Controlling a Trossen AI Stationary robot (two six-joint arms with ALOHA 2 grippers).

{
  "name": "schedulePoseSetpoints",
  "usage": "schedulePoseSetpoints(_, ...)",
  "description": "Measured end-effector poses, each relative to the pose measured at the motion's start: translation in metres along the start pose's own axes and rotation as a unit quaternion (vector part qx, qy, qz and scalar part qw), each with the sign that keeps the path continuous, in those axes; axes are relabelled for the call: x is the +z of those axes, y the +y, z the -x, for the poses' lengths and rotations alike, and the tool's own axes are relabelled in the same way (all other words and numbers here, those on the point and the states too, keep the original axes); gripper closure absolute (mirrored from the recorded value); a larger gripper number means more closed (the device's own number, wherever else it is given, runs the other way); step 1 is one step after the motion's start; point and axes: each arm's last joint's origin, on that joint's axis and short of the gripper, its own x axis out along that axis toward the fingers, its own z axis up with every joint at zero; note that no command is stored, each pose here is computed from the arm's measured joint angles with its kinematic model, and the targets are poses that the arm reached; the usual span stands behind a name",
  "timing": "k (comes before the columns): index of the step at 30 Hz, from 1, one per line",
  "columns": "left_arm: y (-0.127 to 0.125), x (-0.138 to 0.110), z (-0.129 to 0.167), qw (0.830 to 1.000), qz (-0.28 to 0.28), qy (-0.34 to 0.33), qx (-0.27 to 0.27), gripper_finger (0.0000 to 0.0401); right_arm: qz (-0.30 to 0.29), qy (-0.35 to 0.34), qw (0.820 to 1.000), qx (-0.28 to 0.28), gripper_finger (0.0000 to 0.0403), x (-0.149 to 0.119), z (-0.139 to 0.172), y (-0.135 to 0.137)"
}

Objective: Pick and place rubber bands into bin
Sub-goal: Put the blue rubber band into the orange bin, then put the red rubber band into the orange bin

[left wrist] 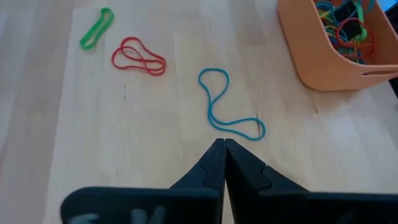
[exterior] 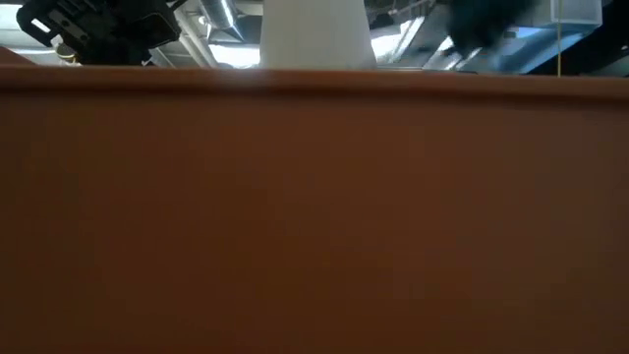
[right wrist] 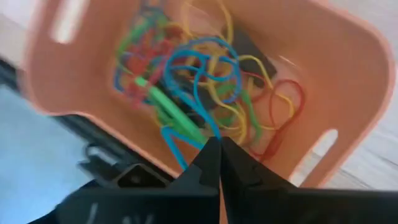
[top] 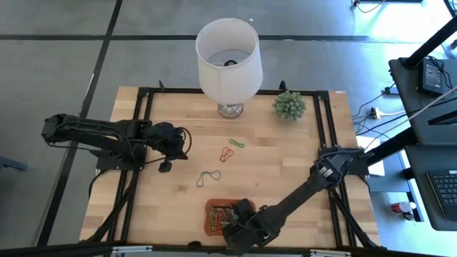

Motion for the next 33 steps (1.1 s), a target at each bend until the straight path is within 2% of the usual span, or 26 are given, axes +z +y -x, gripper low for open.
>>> schedulePoseSetpoints(8,0.000,0.000,0.000,1.000,0.027,0.002,0.000,0.0399,-0.006,-0.005,0.998,-0.056,0.0388,-0.007,-0.006,-0.010)
schedulePoseSetpoints(21,0.000,0.000,0.000,1.000,0.027,0.001,0.000,0.0397,0.005,-0.002,0.999,-0.048,0.0266,-0.007,-0.006,-0.009)
schedulePoseSetpoints(24,0.000,0.001,-0.001,1.000,0.031,-0.003,0.000,0.0397,0.035,0.015,0.998,-0.043,0.0252,-0.006,0.000,-0.009)
schedulePoseSetpoints(28,0.003,0.010,-0.009,0.999,0.032,-0.033,0.012,0.0399,0.075,0.023,0.996,-0.045,0.0255,0.004,0.019,-0.013)
schedulePoseSetpoints(33,0.008,0.030,-0.028,0.999,0.038,-0.017,0.035,0.0399,0.109,0.020,0.990,-0.083,0.0294,0.032,0.028,-0.020)
